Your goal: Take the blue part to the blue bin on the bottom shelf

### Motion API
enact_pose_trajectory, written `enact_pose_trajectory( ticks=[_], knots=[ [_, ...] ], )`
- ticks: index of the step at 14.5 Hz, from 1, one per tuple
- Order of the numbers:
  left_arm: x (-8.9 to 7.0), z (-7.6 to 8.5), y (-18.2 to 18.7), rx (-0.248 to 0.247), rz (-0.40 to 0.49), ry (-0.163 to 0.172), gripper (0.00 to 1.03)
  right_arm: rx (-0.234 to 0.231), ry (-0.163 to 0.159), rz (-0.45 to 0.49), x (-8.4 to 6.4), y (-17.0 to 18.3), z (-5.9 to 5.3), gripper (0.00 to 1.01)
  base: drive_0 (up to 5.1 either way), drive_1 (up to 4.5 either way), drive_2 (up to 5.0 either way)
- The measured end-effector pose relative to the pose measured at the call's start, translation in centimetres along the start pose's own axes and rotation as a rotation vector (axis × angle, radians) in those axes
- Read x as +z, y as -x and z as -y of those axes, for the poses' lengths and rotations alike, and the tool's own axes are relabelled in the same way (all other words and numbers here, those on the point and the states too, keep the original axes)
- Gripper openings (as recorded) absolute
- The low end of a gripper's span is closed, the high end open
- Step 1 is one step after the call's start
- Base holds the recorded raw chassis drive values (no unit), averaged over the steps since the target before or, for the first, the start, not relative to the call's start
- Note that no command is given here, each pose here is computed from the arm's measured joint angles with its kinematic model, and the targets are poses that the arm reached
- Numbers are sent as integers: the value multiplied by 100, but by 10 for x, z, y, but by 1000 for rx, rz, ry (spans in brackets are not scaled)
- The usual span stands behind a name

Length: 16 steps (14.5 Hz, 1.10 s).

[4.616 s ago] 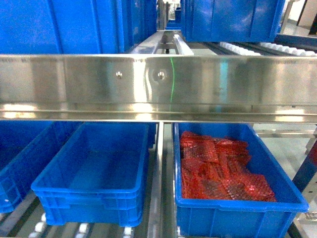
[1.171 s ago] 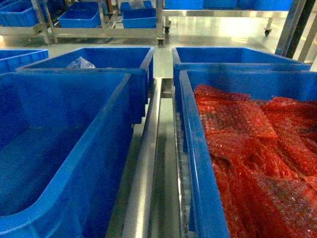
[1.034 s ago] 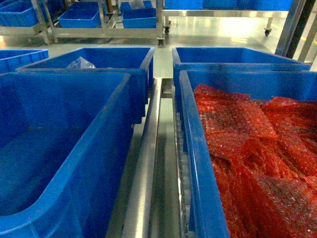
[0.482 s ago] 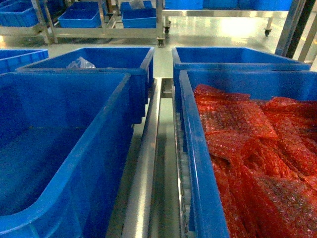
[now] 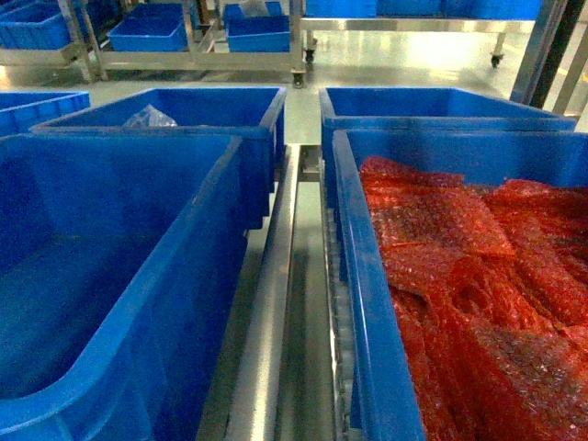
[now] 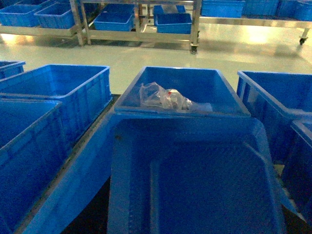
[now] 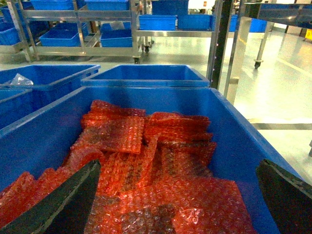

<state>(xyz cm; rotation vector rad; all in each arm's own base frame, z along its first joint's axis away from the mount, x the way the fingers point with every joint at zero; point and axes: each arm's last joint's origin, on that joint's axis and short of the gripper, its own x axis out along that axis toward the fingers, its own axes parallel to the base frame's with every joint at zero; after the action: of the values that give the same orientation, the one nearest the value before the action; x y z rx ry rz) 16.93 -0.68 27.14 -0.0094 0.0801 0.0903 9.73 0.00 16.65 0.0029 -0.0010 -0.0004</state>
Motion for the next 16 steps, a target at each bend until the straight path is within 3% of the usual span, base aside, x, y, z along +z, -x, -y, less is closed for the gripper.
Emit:
enact_pose_trajectory(
  ticks=[9,10,11,12,14,16],
  knots=[
    [0,0,0,0,0,0,43,0,0,0,0,0,0,98,0,0,0],
    [0,0,0,18,1,-1,43,0,0,0,0,0,0,98,0,0,0],
    [-1,1,0,81,-3,-4,43,0,0,0,0,0,0,98,0,0,0],
    [-2,3,-3,85,-12,-6,43,0,0,0,0,0,0,98,0,0,0],
    [-7,11,-16,45,-77,-17,43,0,0,0,0,0,0,98,0,0,0],
    [-7,21,-38,-45,-152,6,43,0,0,0,0,0,0,98,0,0,0]
  ],
)
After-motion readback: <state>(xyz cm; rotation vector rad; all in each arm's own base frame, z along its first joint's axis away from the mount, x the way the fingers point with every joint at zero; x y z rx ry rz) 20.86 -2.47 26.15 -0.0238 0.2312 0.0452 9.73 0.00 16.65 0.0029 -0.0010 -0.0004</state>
